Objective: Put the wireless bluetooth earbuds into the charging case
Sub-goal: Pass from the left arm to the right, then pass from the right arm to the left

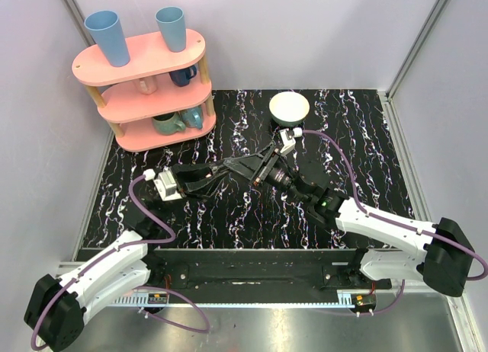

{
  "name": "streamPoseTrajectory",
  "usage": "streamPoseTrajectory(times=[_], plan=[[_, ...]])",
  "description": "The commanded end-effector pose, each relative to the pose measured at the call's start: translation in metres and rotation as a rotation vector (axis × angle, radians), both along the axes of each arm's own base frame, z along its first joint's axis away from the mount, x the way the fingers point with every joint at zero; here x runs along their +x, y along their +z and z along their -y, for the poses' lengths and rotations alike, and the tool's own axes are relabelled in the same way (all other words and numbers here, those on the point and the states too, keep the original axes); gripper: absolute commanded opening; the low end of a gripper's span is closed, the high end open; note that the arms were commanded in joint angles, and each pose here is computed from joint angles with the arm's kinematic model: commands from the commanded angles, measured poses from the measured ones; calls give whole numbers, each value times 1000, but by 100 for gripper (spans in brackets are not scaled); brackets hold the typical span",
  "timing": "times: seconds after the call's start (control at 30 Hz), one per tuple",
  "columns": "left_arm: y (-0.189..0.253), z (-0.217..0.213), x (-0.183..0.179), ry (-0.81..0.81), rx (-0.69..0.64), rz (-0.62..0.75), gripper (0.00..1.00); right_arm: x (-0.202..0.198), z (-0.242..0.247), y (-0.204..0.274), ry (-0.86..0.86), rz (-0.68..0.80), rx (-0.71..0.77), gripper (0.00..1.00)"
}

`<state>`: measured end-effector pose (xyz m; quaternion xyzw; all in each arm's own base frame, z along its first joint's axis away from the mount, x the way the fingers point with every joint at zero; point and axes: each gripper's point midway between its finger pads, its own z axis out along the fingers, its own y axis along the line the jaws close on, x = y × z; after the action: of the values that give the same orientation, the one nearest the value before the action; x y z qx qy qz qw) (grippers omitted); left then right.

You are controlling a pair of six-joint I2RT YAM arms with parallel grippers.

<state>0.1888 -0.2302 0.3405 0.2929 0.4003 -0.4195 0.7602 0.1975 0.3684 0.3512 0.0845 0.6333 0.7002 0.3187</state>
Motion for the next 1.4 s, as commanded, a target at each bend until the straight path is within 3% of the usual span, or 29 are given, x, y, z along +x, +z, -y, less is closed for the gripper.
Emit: streamPoseTrajectory(times=[0.0,0.13,0.37,0.4,0.5,0.77,0.97,1.17,1.27,1.37], plan=[[8,-1,0,16,-5,31,0,-10,-1,19,48,27,27,38],[5,1,2,6,2,1,3,-11,-1,19,47,31,25,21],[3,3,2,-6,14,-26,26,-4,7,9,-7,3,28,2],[1,3,2,-4,16,-31,31,-3,8,10,-15,3,32,0],[0,4,2,-9,19,-36,32,-2,12,11,-31,8,36,0],[-5,10,1,-42,47,-51,50,-3,14,9,-34,12,52,0],[-3,8,1,-33,40,-42,50,2,16,7,-62,4,56,0],[0,7,1,-32,19,-38,43,3,17,5,-70,-1,63,0],[-1,6,0,-30,8,-41,33,4,18,4,-74,-6,65,0],[-1,4,0,-31,-10,-44,33,4,19,3,-78,-7,74,0]])
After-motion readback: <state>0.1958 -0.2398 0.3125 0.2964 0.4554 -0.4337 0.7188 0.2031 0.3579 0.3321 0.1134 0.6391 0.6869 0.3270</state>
